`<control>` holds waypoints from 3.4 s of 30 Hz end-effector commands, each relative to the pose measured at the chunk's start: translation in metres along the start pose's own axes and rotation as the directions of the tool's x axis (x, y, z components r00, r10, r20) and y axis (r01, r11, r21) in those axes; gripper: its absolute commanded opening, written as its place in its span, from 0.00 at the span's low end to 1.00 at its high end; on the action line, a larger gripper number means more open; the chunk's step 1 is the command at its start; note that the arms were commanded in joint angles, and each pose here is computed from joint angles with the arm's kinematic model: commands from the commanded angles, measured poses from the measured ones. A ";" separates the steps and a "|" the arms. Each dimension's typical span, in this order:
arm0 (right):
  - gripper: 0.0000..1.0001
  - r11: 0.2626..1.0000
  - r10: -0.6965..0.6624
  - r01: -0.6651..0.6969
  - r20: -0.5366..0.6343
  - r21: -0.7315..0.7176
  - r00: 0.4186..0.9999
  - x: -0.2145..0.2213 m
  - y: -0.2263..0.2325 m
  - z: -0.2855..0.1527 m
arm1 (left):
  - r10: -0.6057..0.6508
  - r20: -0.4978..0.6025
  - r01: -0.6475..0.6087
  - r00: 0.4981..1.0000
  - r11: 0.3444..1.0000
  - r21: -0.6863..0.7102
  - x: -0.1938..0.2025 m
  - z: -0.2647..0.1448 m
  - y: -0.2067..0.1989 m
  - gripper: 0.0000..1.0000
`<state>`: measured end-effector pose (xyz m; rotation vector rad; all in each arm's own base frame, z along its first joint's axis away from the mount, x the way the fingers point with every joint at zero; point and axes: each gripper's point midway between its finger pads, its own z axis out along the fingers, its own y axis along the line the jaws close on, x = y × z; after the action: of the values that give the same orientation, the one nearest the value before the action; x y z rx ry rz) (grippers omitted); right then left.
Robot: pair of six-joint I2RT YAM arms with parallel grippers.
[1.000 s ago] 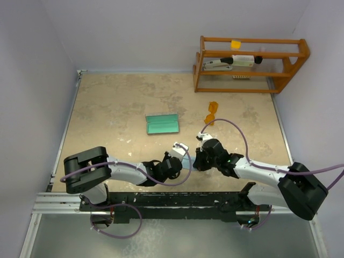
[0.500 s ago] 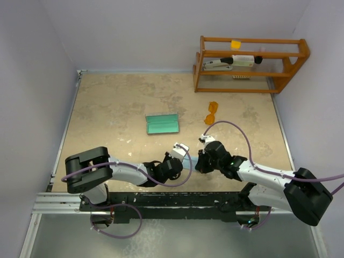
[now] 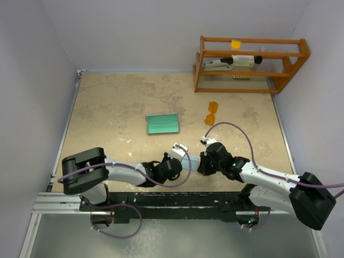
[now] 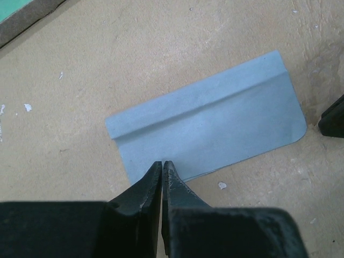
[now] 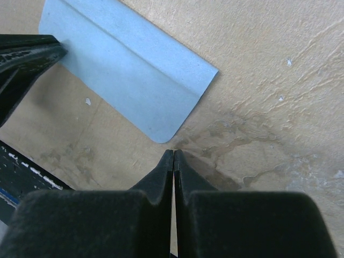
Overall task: Organize the sunglasses
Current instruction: Fold the glasses cleaning cloth at the center of the board, then pick up the glasses cleaning cloth from the center of the board.
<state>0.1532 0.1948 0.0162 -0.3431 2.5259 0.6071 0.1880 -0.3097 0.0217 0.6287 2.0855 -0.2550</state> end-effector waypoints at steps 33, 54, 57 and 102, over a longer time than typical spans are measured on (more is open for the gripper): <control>0.00 0.999 -0.003 -0.002 0.101 0.054 0.995 -0.038 0.004 -0.004 | -0.192 0.165 0.204 0.967 0.977 -0.056 -0.047 -0.025 0.016 0.06; 0.04 0.999 0.008 -0.014 0.104 0.049 0.995 -0.032 0.001 -0.005 | -0.334 0.129 0.335 0.934 0.942 0.019 -0.035 -0.016 0.025 0.35; 0.04 0.999 0.008 -0.013 0.103 0.048 0.995 -0.032 0.001 -0.006 | -0.314 0.095 0.313 0.945 0.949 0.034 -0.032 -0.013 0.024 0.35; 0.04 0.999 0.008 -0.012 0.090 0.041 0.996 -0.028 0.001 -0.005 | -0.193 -0.137 0.199 0.971 0.979 0.030 -0.004 0.006 0.025 0.27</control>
<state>0.1722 0.1953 0.0335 -0.2903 2.4656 0.5552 0.2045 -0.2896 0.0214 0.4508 2.2750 -0.3909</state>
